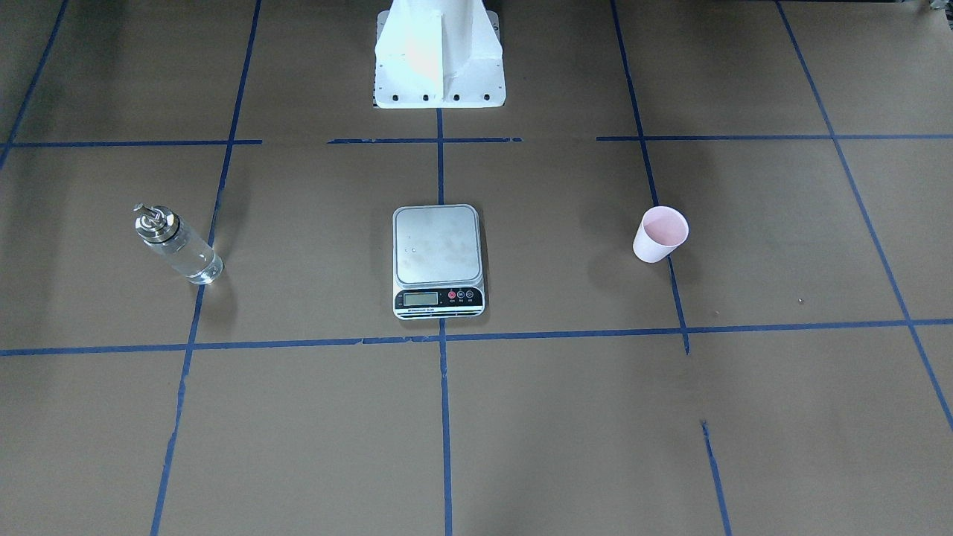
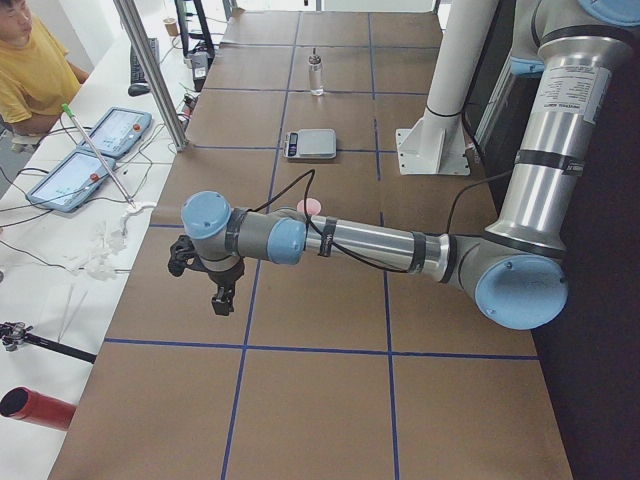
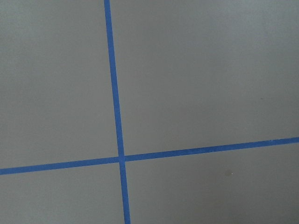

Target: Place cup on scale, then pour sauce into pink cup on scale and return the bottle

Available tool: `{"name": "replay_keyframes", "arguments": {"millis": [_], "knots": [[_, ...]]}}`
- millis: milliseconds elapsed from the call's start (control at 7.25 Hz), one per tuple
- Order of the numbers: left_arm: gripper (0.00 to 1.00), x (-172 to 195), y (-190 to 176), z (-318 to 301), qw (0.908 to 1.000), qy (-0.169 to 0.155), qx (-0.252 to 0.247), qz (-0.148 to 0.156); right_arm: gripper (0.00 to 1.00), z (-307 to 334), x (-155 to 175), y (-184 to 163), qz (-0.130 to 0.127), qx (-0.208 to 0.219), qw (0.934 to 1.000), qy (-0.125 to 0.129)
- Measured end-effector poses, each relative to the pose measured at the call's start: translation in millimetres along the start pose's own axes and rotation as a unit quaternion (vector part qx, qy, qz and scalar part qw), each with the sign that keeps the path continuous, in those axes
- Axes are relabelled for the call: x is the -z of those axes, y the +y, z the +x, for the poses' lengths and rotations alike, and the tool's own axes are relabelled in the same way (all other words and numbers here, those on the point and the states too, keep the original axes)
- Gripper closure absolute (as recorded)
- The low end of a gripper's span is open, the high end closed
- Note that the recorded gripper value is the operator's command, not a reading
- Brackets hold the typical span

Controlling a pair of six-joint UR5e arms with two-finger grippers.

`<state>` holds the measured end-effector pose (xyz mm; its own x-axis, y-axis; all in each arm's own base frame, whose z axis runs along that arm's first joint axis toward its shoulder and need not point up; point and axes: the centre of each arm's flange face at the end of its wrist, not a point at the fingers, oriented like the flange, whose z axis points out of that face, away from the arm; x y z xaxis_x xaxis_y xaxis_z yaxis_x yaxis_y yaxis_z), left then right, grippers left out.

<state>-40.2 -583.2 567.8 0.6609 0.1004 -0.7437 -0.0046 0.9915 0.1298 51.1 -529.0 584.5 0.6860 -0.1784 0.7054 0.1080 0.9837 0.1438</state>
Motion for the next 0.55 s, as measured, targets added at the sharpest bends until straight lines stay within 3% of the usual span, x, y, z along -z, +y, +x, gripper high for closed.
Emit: {"name": "replay_keyframes", "arguments": {"millis": [276, 552], "knots": [[0.0, 6, 2, -2, 0.9995, -0.027, -0.012, 0.009, 0.0, -3, 4, 1, 0.003, 0.004, 0.9999, 0.01], [0.0, 3, 1, 21, 0.9988, -0.031, -0.037, 0.009, 0.0, -6, 4, 1, 0.003, 0.007, 0.9999, 0.012]]}}
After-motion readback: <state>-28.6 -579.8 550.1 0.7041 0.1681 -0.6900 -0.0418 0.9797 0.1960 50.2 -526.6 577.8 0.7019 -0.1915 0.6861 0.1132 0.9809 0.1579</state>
